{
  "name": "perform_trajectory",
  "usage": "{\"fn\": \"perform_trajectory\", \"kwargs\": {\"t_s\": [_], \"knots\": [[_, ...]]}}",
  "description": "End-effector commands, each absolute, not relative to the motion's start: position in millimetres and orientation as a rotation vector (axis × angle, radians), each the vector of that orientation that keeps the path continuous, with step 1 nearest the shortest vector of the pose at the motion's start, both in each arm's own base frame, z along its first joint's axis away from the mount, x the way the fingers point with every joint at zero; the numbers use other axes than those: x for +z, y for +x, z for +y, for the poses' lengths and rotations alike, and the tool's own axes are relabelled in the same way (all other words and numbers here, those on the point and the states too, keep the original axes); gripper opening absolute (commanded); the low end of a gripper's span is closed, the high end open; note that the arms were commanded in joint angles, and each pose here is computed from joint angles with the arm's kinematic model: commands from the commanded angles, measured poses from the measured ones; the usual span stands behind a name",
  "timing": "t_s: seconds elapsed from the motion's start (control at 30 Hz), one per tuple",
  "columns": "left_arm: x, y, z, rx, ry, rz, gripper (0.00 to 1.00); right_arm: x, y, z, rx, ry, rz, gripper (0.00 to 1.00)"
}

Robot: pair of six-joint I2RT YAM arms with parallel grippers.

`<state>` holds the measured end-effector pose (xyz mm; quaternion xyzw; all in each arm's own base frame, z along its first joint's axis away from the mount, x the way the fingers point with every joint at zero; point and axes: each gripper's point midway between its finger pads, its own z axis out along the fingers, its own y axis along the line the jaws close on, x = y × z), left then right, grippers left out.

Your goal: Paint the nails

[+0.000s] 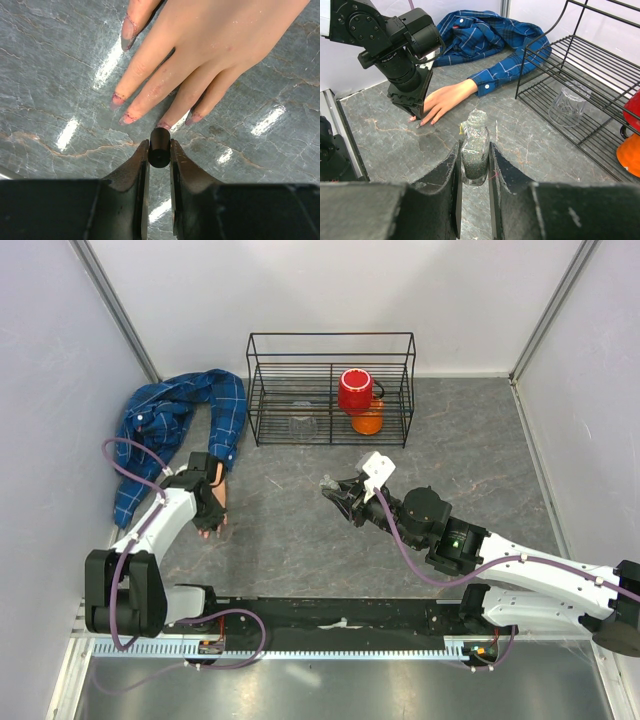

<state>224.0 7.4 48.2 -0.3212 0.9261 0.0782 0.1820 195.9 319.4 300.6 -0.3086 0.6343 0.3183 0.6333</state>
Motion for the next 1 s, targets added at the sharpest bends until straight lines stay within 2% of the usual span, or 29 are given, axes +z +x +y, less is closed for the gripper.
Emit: {"fn": "perform_trajectory", "kwargs": {"t_s": [0.0, 0.97], "knots": [[60.2, 244.7, 11.8, 0.211, -0.899, 2.546, 0.02, 320.9, 197.4, 320.8, 0.758, -0.668, 1.408, 0.0], [62.8, 246.7, 14.8, 0.226, -0.848, 2.544, 0.02, 319.2, 197.6, 321.8, 0.759, -0.671, 1.412, 0.0]]}}
